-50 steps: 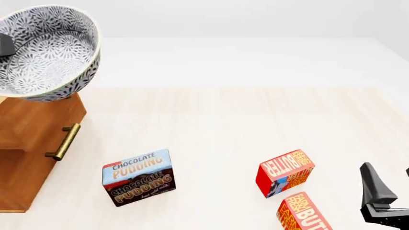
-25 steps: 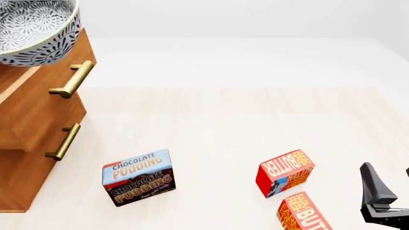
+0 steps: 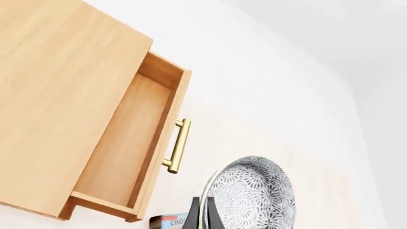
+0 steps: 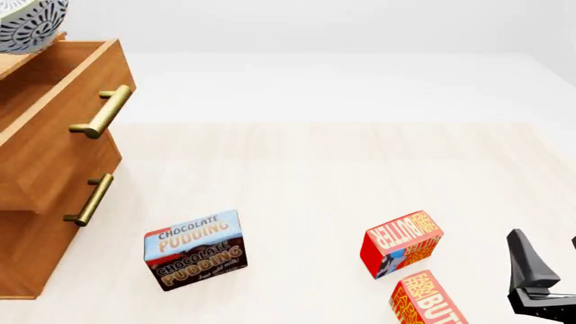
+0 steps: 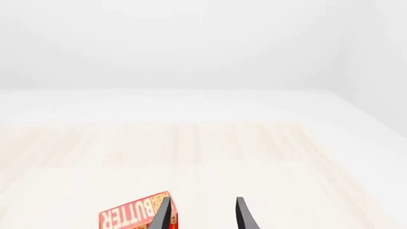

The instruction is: Put the bowl in the top drawer of the cabinet.

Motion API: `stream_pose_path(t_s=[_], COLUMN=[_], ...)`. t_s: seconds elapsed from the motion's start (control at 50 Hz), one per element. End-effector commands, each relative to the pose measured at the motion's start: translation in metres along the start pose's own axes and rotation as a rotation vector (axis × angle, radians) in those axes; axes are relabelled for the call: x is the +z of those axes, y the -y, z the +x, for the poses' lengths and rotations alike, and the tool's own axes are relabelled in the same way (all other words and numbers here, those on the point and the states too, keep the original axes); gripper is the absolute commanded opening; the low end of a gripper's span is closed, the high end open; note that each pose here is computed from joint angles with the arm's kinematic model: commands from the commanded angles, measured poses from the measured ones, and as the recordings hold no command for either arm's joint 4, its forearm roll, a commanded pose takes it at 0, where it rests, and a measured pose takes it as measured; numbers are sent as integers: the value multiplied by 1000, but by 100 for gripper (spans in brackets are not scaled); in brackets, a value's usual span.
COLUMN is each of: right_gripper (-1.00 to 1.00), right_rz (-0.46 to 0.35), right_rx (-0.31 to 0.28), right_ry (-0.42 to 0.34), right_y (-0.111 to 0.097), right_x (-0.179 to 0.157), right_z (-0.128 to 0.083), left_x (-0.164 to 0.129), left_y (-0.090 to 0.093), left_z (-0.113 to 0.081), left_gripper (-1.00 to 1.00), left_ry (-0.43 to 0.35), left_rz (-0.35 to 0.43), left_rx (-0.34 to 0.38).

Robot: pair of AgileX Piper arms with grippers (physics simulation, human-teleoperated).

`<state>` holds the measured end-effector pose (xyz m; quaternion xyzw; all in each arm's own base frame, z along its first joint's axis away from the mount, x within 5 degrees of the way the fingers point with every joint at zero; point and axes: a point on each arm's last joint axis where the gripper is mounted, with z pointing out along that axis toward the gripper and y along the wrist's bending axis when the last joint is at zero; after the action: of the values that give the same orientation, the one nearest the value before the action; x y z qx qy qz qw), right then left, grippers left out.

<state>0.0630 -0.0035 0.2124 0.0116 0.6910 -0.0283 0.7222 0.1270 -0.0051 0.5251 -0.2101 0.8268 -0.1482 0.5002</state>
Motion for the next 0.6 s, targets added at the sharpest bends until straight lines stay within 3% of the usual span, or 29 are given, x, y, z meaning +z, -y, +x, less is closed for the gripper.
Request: stream_pose_path(t_s=[0.02, 0.36, 0.6], right_gripper=[100, 100, 100], right_rz=[-1, -2, 5], right_rx=[2, 4, 5], right_ry=[1, 2, 15], right_y=[0, 0, 0], right_x=[0, 0, -3], right_z=[0, 0, -1], left_x=[-3, -6, -3], left_y=[-6, -18, -20], left_z=[-13, -6, -5], left_gripper=[-100, -100, -100], left_ry=[65, 92, 92], left_rz=[-54, -103, -108], left_rx=[-50, -117, -120])
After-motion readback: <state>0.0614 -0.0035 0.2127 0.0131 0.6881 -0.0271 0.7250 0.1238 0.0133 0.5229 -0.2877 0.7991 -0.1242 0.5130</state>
